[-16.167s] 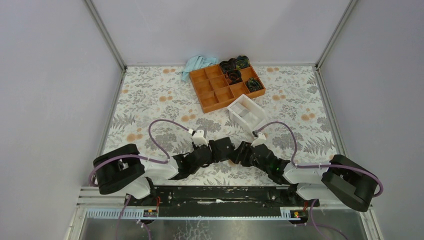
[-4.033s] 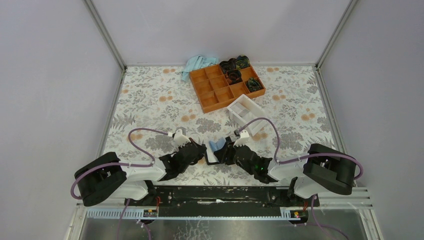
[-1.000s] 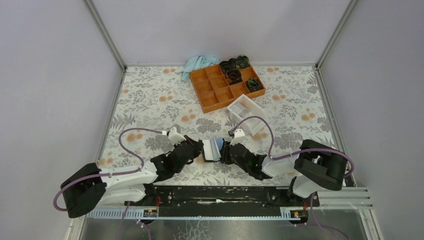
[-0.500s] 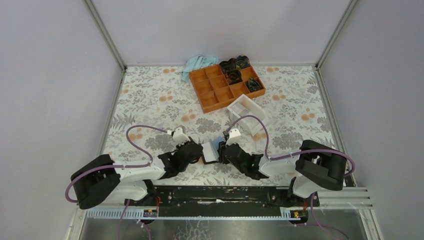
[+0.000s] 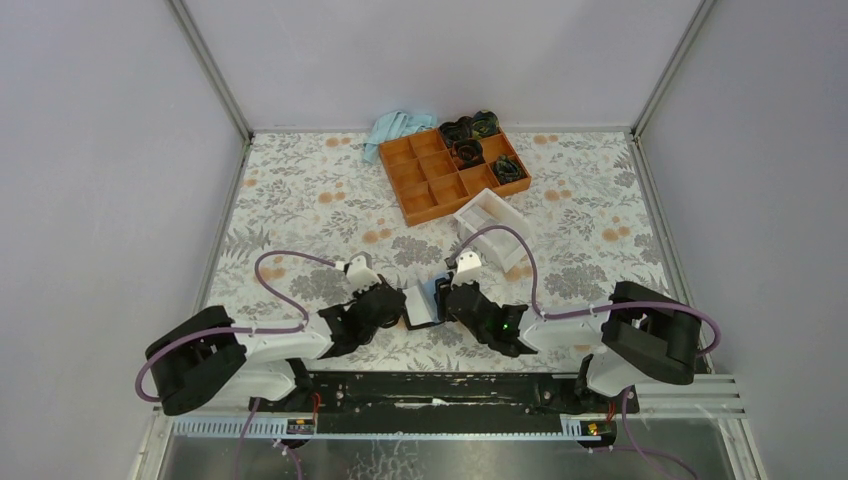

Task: Put the credit cards into the card holder
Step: Open the card holder at the center of the board.

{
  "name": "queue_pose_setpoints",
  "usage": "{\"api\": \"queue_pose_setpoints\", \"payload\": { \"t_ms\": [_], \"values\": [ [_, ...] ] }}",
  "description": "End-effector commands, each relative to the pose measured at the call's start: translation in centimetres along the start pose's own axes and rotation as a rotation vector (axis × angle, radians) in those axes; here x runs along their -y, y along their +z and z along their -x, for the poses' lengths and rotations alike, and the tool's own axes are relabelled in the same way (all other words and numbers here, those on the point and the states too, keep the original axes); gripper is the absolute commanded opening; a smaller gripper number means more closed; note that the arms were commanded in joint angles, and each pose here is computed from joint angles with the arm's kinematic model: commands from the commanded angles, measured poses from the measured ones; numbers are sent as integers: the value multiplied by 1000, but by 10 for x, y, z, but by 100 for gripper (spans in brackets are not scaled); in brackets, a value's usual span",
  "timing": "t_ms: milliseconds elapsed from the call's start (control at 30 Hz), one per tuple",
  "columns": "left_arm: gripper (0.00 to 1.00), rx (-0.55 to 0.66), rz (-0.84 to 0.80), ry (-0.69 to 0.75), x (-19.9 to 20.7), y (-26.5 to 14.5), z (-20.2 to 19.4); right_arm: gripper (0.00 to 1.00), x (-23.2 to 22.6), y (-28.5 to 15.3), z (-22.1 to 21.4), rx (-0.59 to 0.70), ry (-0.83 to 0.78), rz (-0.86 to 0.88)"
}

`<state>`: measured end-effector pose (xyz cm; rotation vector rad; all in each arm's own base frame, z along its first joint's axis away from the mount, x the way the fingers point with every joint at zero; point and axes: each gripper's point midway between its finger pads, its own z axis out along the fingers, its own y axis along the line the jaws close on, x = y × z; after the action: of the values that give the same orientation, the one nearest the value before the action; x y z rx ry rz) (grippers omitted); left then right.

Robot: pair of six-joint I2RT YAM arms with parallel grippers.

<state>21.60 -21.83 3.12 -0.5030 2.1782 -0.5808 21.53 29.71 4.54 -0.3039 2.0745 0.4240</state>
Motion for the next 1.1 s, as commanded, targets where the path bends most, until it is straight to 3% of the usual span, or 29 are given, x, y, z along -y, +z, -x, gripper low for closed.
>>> {"api": "queue_pose_setpoints", "payload": {
  "t_ms": [0,600,1067],
  "values": [
    [2,7,-13,-9,1,2,0,54,-10,-1,32,73,-13,-11],
    [2,1,-29,-12,7,4,-1,54,-22,2,28,90,-201,-85],
    [3,6,-58,-50,12,-2,3,59,-9,12,9,87,-393,-201]
  ]
}}
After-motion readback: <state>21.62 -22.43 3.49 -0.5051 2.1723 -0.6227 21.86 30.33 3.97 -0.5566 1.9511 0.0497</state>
